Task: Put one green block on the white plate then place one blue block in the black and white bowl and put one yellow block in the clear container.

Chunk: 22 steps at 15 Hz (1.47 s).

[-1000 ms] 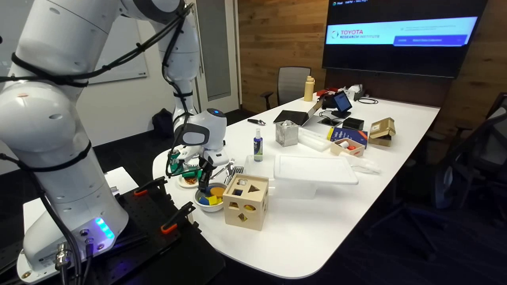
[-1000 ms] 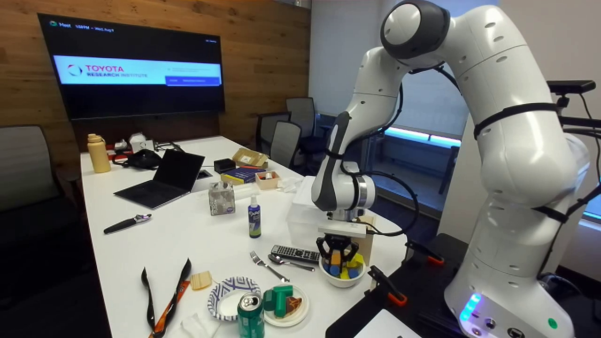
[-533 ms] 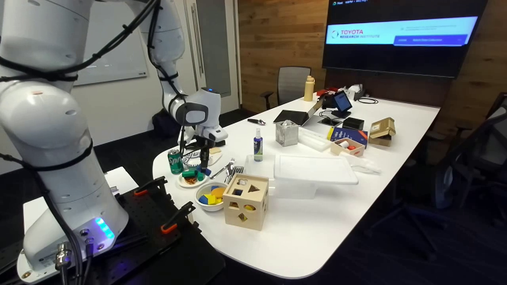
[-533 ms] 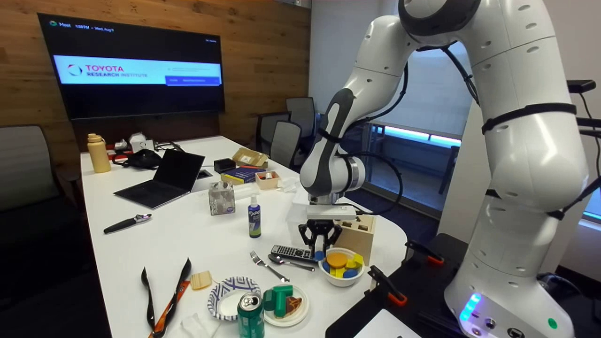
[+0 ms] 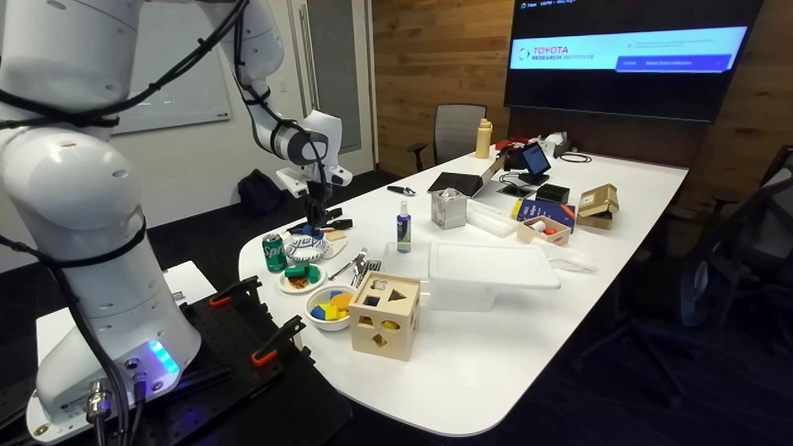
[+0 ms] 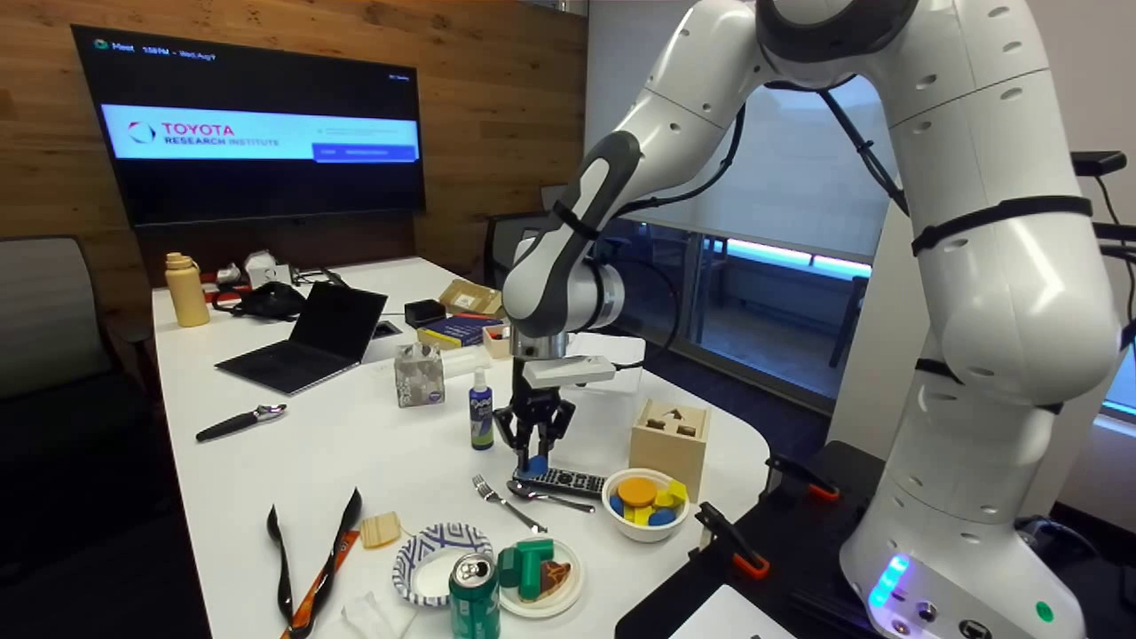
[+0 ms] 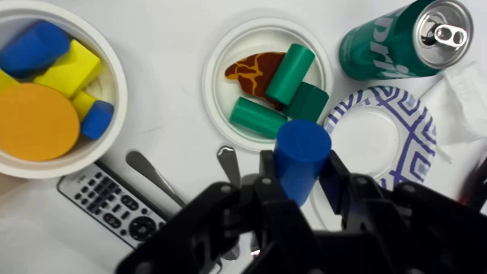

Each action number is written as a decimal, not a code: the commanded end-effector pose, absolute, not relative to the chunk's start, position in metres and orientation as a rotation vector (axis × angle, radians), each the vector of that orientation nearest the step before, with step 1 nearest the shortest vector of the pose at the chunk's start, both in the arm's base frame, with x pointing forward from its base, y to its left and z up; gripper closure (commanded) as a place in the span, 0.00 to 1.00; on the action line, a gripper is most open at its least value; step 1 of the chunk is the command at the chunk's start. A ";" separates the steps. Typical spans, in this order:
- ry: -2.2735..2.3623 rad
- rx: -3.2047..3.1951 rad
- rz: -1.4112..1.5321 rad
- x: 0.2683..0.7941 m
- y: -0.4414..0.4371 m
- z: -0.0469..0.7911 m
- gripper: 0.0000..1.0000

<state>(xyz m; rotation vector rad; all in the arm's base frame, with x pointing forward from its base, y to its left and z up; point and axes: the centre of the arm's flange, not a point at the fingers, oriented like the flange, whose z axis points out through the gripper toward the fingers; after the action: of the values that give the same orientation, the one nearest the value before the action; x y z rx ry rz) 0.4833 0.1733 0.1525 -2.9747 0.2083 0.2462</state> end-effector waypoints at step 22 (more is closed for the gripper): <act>-0.620 -2.544 0.660 0.599 0.252 0.018 0.12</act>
<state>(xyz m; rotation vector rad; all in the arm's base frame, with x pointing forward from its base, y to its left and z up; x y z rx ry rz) 0.5911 0.2523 0.0125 -2.5569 -0.6043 0.6290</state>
